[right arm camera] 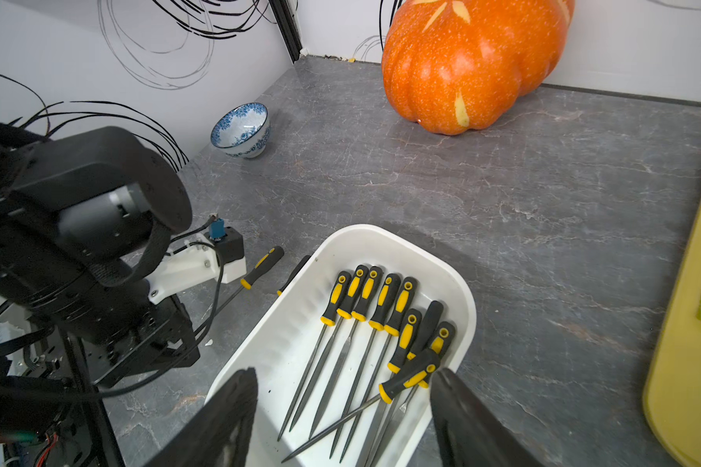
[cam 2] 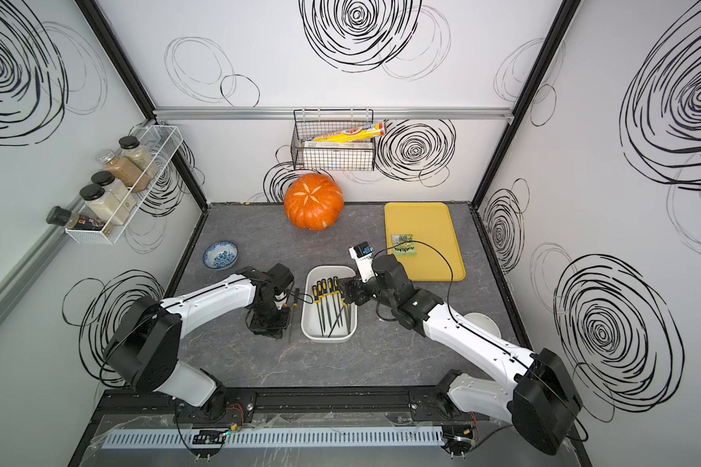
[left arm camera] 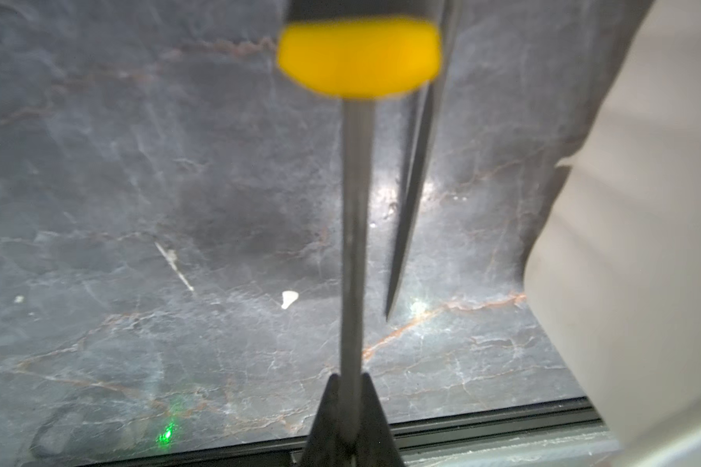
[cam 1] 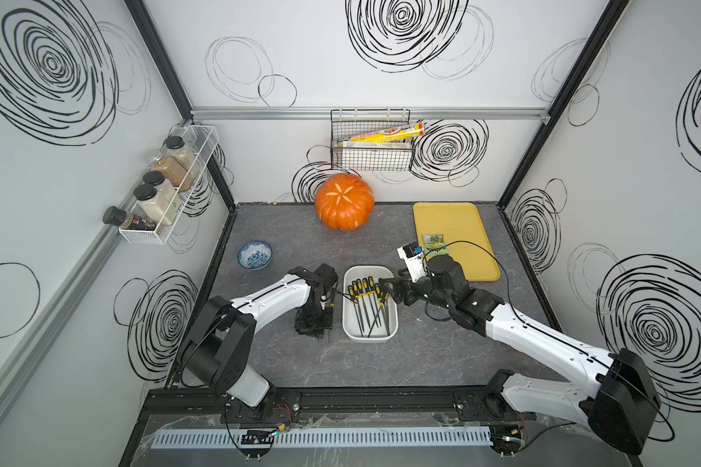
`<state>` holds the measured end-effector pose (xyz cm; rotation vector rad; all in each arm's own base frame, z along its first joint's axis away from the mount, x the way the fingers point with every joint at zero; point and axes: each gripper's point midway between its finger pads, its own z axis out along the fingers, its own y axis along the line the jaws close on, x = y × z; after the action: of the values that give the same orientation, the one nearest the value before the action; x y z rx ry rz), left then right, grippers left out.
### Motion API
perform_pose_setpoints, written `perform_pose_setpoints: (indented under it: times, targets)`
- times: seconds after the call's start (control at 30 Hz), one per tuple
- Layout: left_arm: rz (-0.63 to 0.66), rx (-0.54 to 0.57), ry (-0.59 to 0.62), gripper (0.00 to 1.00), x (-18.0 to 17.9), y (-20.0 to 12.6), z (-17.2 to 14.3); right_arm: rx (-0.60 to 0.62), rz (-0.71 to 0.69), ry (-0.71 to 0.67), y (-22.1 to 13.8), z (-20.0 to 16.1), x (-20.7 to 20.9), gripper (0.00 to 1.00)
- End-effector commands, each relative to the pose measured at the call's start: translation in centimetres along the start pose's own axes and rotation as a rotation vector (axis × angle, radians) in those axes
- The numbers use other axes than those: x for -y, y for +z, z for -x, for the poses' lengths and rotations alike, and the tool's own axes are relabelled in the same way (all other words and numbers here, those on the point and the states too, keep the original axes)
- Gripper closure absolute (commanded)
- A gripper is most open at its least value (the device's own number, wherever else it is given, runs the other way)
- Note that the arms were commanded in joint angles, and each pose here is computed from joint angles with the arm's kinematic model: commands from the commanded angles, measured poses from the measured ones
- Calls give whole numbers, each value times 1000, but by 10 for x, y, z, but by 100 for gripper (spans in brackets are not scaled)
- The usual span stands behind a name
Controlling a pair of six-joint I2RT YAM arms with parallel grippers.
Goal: Take the file tool out of the storage box
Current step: Place the file tool at the center of the board.
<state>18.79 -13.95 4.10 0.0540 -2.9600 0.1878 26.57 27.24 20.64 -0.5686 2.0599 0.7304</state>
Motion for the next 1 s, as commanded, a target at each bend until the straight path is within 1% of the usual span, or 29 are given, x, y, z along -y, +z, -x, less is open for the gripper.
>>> perform_pose_setpoints:
  times: [0.0,0.2,0.43,0.6,0.63,0.73,0.77,0.83,0.97]
  targets:
    - [66,-48,-5,100,-10,0,-3,1,10,-11,-1,-1,-1,28]
    - [57,-100,-3,100,-14,15,-2,-12,7,-11,2,-4,0,28]
    - [68,-127,-20,100,-21,21,4,-20,14,-8,6,-6,0,28]
    - [54,-139,-7,100,-18,25,5,-45,40,-6,12,-13,-4,28]
    - [54,-132,-4,99,-18,25,7,-54,50,-5,15,-15,-5,28]
    - [31,-115,2,90,-14,26,10,-76,87,-2,21,-20,-10,28]
    - [27,-114,3,89,-14,27,10,-85,87,0,23,-22,-10,28]
    - [26,-109,4,91,-14,29,11,-99,86,0,27,-25,-9,29]
    - [27,-112,9,90,-15,34,10,-114,89,0,32,-29,-8,29]
